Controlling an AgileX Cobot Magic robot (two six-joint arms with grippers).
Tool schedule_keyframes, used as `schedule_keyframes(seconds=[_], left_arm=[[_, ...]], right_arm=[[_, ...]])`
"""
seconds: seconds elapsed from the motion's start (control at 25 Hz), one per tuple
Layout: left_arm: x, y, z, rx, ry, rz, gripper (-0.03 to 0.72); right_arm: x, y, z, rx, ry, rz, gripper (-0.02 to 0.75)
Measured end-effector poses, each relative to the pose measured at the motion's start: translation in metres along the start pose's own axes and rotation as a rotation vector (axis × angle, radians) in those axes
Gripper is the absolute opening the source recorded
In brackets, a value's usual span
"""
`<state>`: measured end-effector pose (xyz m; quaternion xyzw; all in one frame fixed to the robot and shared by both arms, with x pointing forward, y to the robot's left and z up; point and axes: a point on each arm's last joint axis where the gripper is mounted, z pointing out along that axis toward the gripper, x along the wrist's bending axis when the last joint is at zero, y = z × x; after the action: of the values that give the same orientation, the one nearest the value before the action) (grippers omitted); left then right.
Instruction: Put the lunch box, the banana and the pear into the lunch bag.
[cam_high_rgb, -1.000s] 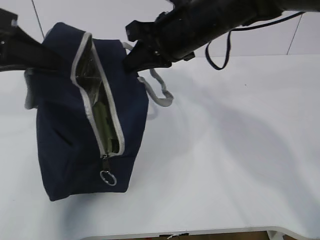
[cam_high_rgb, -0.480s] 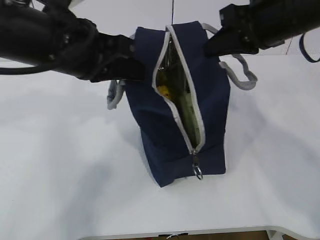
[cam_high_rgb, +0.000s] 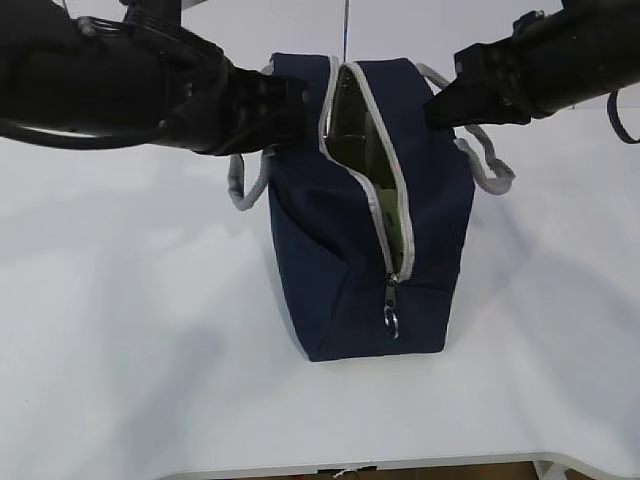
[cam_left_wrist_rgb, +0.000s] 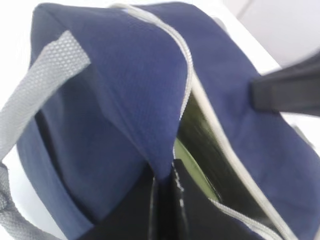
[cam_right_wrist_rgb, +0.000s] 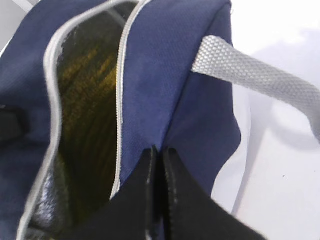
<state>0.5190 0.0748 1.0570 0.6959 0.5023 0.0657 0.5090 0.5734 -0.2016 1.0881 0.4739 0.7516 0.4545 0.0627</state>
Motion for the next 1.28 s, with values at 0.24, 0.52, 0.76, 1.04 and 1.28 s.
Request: schedule_keyframes(seconds=[0.24,0.52,0.76,1.04,1.28], left_arm=[[0.007,-0.006,0.013,0.007,0.032,-0.038,-0.014],[0.009,-0.006,0.016,0.005,0.041,-0.011,-0.014],[0.011,-0.003,0.016,-0.03,0.066,-0.016,-0.014],[0.012,-0.002,0.016,-0.043,0.076,-0.022,-0.014],[0.012,-0.002,0.016,-0.044,0.077,-0.024,-0.014]], right_arm=[[-0.001,-0.001,0.002,-0.022,0.008,0.037,0.018],[-0.009,-0.008,0.008,-0.073,-0.045,0.112,0.018],[-0.008,-0.007,0.009,-0.09,-0.03,0.139,0.018],[-0.004,-0.004,0.013,-0.123,-0.062,0.112,0.018],[-0.007,-0.004,0.013,-0.137,-0.097,0.048,0.019]])
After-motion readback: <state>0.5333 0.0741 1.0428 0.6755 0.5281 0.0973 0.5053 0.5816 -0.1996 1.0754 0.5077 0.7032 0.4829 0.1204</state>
